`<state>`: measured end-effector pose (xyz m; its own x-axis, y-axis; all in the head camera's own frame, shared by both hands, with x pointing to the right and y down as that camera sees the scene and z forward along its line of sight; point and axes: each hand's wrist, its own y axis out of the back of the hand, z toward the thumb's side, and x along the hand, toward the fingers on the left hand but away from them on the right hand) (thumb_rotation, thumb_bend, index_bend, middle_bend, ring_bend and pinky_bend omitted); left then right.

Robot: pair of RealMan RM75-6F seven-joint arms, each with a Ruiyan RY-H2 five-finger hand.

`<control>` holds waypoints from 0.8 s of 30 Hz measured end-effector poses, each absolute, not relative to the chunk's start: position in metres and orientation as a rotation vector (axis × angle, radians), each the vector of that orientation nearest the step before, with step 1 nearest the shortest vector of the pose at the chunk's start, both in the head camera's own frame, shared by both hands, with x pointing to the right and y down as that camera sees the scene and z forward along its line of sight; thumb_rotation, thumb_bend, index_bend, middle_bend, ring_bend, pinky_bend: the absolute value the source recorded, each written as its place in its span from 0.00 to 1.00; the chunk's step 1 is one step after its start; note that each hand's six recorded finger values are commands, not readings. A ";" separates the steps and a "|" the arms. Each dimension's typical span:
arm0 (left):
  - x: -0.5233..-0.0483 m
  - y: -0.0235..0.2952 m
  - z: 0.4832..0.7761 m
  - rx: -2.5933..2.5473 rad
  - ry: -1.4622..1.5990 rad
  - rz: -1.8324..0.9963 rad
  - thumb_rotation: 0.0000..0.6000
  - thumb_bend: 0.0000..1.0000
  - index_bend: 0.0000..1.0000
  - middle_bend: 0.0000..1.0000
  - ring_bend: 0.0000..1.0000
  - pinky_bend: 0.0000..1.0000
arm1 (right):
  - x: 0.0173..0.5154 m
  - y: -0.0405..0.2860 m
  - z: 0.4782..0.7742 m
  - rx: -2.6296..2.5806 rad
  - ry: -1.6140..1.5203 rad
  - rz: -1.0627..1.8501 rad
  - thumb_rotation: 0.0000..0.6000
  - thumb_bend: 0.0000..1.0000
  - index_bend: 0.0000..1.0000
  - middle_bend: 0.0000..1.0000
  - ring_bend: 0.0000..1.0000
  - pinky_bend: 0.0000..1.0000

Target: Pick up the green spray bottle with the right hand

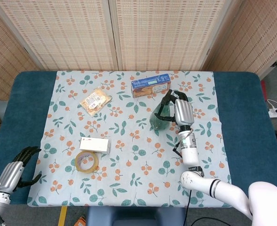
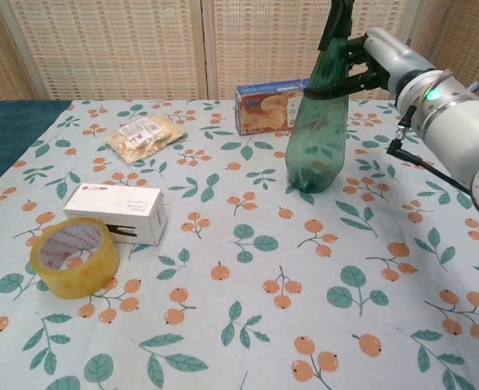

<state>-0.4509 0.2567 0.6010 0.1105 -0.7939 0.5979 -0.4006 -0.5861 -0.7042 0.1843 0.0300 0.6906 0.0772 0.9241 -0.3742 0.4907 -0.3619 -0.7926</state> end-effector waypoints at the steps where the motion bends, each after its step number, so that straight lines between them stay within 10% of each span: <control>1: -0.451 0.257 0.601 -2.028 1.165 -1.471 1.00 0.25 0.17 0.09 0.00 0.12 | 0.184 0.030 0.691 -1.895 -1.394 1.226 1.00 0.00 0.37 0.41 0.11 0.10; 24: -0.453 0.257 0.602 -2.030 1.163 -1.482 1.00 0.25 0.18 0.09 0.00 0.12 | 0.187 0.040 0.690 -1.955 -1.293 1.255 1.00 0.00 0.02 0.14 0.00 0.00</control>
<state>-0.4527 0.2569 0.6016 0.1061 -0.7889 0.6052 -0.4001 -0.5911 -0.7004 0.1869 0.0398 0.6896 0.1339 0.8935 -0.4287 0.4547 -0.4397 -0.7745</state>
